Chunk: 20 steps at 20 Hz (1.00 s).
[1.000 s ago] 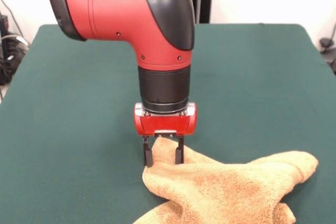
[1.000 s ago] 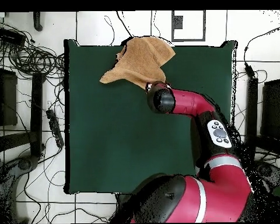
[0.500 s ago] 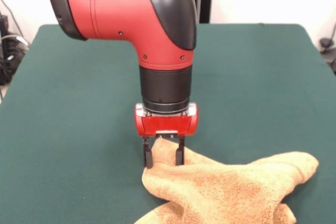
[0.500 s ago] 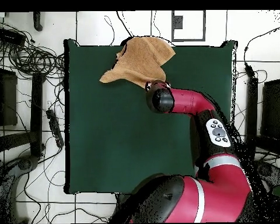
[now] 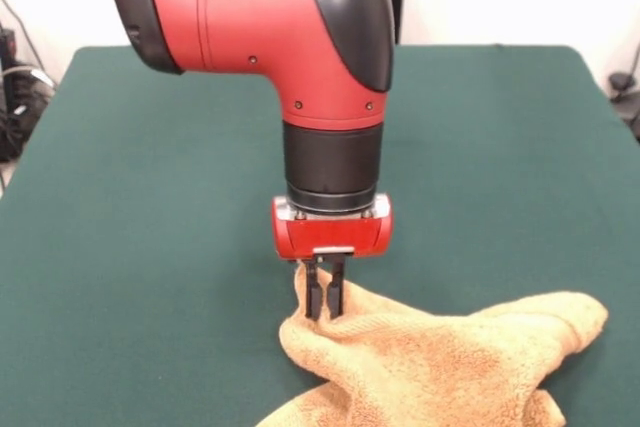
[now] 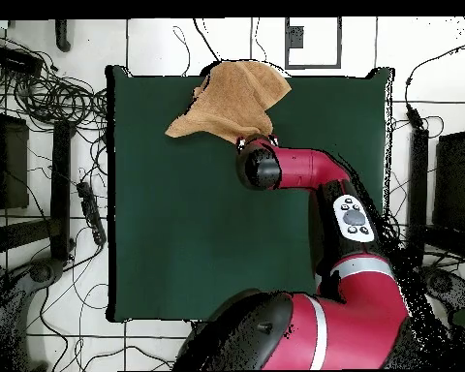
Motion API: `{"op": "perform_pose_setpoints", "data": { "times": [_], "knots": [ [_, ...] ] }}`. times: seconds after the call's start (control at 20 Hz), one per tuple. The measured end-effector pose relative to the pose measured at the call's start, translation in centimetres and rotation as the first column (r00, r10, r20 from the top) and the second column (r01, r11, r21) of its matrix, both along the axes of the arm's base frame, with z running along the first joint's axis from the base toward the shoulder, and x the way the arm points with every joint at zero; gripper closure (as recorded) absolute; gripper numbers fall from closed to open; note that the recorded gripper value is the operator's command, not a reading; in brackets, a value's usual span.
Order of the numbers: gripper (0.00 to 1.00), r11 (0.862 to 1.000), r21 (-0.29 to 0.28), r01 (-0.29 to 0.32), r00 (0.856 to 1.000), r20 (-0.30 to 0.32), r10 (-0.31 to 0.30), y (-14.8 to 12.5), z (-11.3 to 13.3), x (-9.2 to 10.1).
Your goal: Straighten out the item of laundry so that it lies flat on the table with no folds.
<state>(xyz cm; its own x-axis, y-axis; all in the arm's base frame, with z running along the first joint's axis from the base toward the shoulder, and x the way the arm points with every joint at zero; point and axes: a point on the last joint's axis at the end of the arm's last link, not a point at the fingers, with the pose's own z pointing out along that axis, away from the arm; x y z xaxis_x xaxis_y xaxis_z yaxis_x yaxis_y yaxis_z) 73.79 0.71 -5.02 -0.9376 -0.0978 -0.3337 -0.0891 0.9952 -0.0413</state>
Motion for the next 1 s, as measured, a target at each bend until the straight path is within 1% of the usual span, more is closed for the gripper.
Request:
{"op": "perform_pose_setpoints", "data": {
  "times": [0.3,0.45,0.5,0.65,0.7,0.75,0.85,0.9,1.0],
  "knots": [
    [1.00,0.999,-0.023,-0.026,1.000,0.006,0.026,0.2,0.0,-0.2],
    [1.00,0.999,-0.028,-0.039,0.999,0.000,0.039,0.9,0.4,-0.7],
    [1.00,0.998,-0.029,-0.049,0.999,-0.006,0.049,1.5,1.0,-1.2],
    [1.00,0.998,-0.026,-0.064,0.998,-0.020,0.064,3.1,2.9,-2.5],
    [1.00,0.997,-0.024,-0.068,0.997,-0.024,0.068,3.7,3.9,-3.1],
    [1.00,0.997,-0.024,-0.075,0.997,-0.035,0.074,5.0,6.1,-4.2],
    [1.00,0.996,-0.033,-0.083,0.996,-0.043,0.081,5.7,7.9,-5.0],
    [1.00,0.995,-0.043,-0.087,0.995,-0.048,0.085,6.4,9.7,-5.9],
    [1.00,0.995,-0.052,-0.087,0.995,-0.054,0.084,6.9,11.8,-6.7]
  ]
}}
